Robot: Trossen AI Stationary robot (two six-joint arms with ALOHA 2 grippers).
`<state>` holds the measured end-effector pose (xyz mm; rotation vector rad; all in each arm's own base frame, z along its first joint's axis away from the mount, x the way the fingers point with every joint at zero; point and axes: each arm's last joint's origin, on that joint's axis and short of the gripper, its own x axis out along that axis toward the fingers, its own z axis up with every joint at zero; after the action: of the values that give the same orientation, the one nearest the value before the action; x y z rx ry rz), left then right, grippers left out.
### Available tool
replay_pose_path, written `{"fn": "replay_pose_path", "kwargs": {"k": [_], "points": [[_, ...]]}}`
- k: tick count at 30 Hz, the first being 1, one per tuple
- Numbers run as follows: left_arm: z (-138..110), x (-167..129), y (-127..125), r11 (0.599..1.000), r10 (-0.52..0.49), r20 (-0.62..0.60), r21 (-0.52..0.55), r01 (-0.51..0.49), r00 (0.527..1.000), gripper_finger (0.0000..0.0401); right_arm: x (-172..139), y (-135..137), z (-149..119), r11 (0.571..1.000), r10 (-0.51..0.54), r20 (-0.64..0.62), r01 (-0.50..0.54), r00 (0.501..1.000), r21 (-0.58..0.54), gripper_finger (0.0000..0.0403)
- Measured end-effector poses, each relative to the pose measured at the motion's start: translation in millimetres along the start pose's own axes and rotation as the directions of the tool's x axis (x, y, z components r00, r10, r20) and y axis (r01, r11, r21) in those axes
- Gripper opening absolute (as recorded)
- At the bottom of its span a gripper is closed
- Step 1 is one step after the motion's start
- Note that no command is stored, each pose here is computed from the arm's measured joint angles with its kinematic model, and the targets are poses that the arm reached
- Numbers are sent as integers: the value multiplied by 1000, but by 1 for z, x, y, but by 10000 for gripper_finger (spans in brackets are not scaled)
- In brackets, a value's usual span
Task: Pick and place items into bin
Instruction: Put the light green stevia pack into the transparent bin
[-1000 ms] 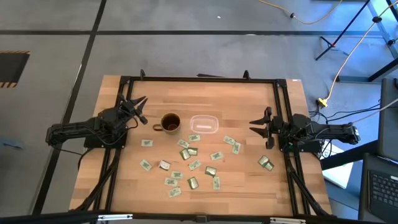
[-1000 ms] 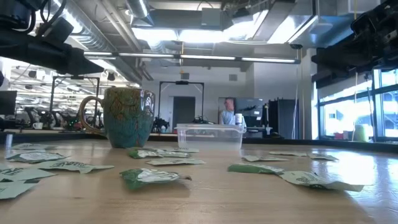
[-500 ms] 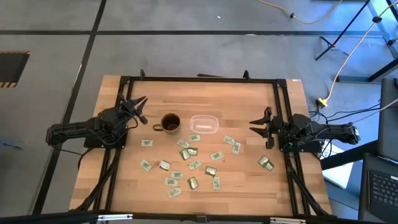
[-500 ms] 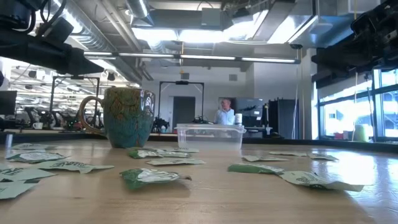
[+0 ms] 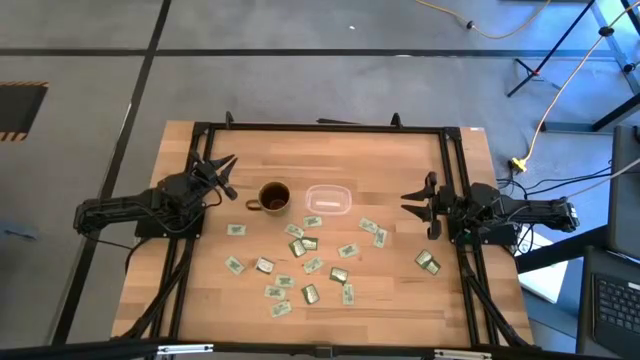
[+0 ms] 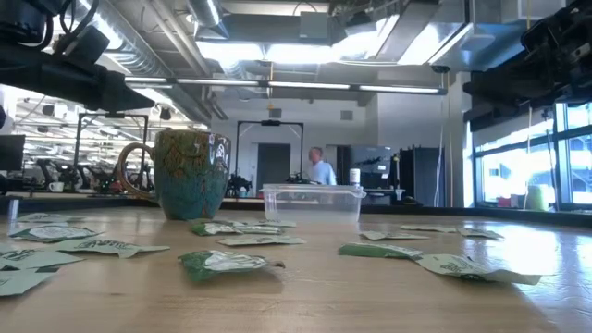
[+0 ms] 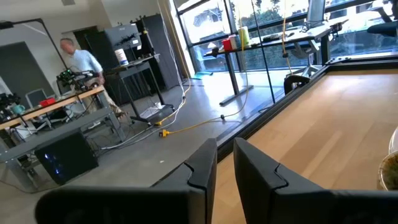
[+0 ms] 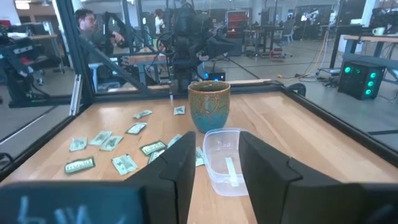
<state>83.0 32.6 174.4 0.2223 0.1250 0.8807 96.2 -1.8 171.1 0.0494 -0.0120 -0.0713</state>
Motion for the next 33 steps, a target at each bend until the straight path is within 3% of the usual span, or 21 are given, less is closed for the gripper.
{"fn": "replay_pose_path", "kwargs": {"k": [9,26,33], "points": [[0,0,0,1000,0,0,0,0,1000,47,0,0,0,1000,0,0,0,1000,27,127],[0,0,0,1000,0,0,0,0,1000,49,0,0,0,974,-18,6,16,1000,225,127],[0,0,0,1000,0,0,0,0,1000,51,0,-1,1,983,-23,10,20,1000,185,127]]}}
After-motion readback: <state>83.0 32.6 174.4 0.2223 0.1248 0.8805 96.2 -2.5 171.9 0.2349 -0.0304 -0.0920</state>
